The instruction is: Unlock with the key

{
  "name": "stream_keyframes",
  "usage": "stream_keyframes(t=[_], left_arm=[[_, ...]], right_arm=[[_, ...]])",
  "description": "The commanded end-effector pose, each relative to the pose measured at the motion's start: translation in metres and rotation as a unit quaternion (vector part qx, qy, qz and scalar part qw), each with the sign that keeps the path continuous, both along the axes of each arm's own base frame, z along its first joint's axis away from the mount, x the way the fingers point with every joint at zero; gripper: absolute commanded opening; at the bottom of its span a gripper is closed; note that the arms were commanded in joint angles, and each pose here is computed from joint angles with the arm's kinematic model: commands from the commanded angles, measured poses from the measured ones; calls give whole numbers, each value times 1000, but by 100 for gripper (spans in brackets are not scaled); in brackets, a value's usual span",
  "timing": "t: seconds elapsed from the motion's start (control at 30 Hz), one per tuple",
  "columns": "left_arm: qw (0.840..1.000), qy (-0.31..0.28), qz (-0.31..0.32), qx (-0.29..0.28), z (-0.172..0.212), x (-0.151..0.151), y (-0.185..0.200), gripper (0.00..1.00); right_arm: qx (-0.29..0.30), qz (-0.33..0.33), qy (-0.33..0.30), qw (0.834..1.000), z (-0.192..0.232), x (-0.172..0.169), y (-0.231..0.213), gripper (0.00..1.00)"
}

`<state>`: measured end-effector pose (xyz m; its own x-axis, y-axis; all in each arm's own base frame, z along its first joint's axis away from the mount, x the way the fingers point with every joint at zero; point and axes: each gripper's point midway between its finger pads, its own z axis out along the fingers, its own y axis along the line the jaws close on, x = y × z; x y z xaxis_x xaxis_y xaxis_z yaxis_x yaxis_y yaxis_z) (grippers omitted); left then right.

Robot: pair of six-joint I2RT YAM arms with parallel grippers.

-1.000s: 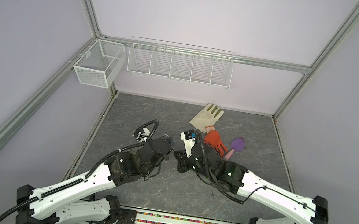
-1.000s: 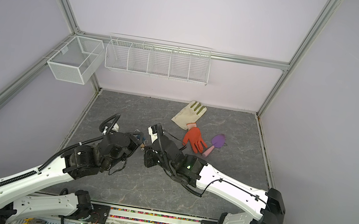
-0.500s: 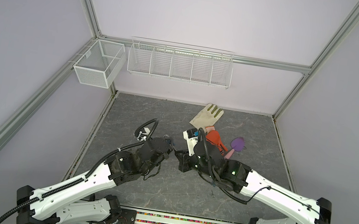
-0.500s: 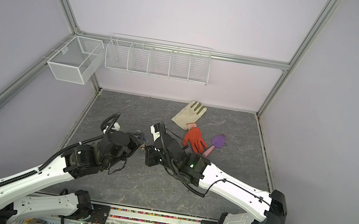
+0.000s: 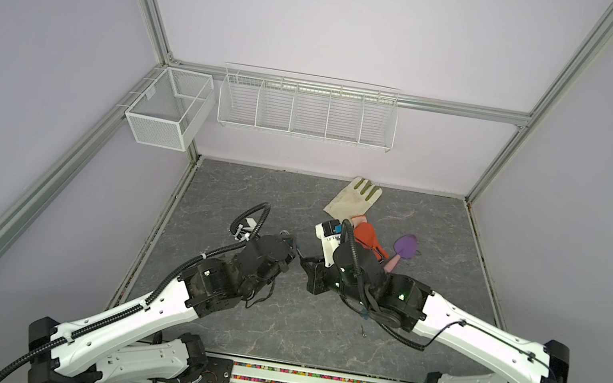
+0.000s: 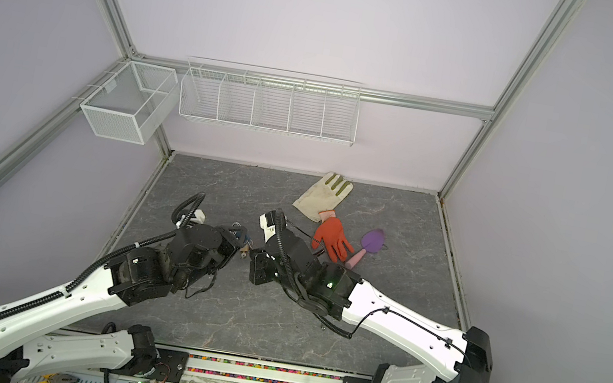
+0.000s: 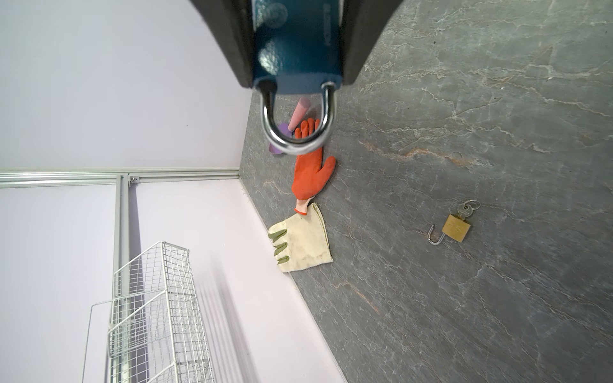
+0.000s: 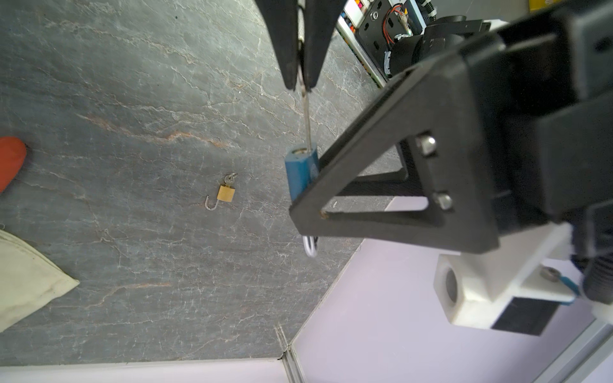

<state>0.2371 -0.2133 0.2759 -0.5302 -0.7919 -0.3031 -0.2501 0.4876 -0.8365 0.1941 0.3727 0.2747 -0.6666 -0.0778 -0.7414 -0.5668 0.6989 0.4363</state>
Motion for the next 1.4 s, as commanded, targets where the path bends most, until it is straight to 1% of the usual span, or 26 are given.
stream_keyframes(t=[0.0, 0.1, 0.23, 0.3, 0.43, 0.63, 0.73, 0.83, 1.03, 1.13, 1.23, 1.37], left_arm=[[999, -24, 13, -28, 24, 4, 4, 0], [999, -18, 5, -38, 22, 3, -2, 0], [999, -16, 0, -42, 21, 3, -4, 0], [999, -16, 0, -44, 22, 2, -4, 0], [999, -14, -2, -44, 20, 1, -4, 0], [998, -10, -7, -54, 18, 0, -7, 0], [999, -10, -8, -52, 19, 0, -7, 0], [999, -9, -6, -52, 18, 0, -7, 0], [998, -14, -18, -65, 28, 1, -15, 0], [997, -12, -29, -75, 31, 0, -20, 0], [997, -7, -41, -72, 30, -2, -25, 0], [997, 5, -64, -53, 19, -6, -30, 0]], right_arm=[[6, -10, 0, 1000, 1, 1, -3, 6], [-7, -8, -3, 1000, -1, 4, 1, 6], [6, -15, -15, 1000, 7, 10, 2, 6], [-1, -20, -16, 1000, 7, 12, 2, 6], [12, -14, -21, 1000, 14, 13, 5, 6], [4, -24, -30, 999, 17, 19, 5, 6], [10, -28, -32, 999, 21, 20, 5, 6], [15, -17, -28, 999, 23, 18, 12, 6], [-23, -32, -30, 999, 2, 22, 13, 6], [-28, -28, -26, 999, -5, 24, 19, 6], [-8, -17, -28, 999, 6, 21, 23, 6], [55, -1, -11, 998, 30, 22, 22, 6]])
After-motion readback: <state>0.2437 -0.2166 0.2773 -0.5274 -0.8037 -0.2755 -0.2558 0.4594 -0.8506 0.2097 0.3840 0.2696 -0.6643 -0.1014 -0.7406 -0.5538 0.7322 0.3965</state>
